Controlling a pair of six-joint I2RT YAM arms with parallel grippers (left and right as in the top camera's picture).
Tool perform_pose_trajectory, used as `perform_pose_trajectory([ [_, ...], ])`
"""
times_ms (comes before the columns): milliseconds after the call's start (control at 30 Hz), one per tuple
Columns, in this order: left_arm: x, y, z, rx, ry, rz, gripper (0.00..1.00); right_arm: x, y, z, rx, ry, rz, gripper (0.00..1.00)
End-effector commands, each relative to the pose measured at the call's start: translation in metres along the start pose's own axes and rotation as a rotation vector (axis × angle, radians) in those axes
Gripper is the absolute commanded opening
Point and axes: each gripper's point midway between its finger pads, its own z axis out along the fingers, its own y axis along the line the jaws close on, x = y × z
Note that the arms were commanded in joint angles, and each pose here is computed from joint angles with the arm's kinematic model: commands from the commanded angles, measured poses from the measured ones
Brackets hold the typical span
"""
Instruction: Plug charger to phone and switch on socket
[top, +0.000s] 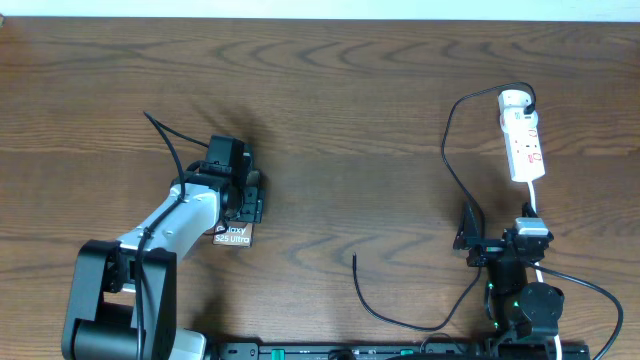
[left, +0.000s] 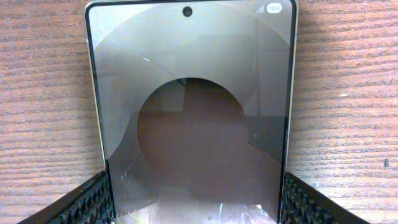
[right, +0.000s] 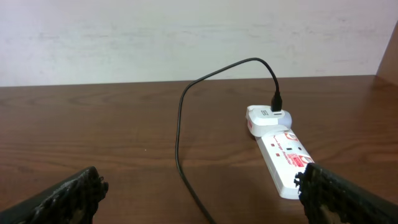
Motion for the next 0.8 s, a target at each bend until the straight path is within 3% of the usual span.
perform_pose_trajectory([
  [0,0.0128,0.0023,0.0071,-0.012,0.036,0.007,0.45,0.0007,0.0026,-0.0002,-0.01,0.001,0.012,0.99],
  [200,0.0128,0.0024,0.0071,-0.012,0.037,0.007,0.28,0.0007,0.0026,-0.0002,-0.01,0.001,0.012,0.99],
  [367,0.0128,0.0024,0.0071,-0.012,0.037,0.007,0.08,0.0007,0.0026,-0.0002,-0.01,0.001,0.012,0.99],
  [767,0.0128,0.0023,0.0071,-0.012,0.037,0.007,0.07,0.0007,0.0026,-0.0002,-0.01,0.001,0.012,0.99],
])
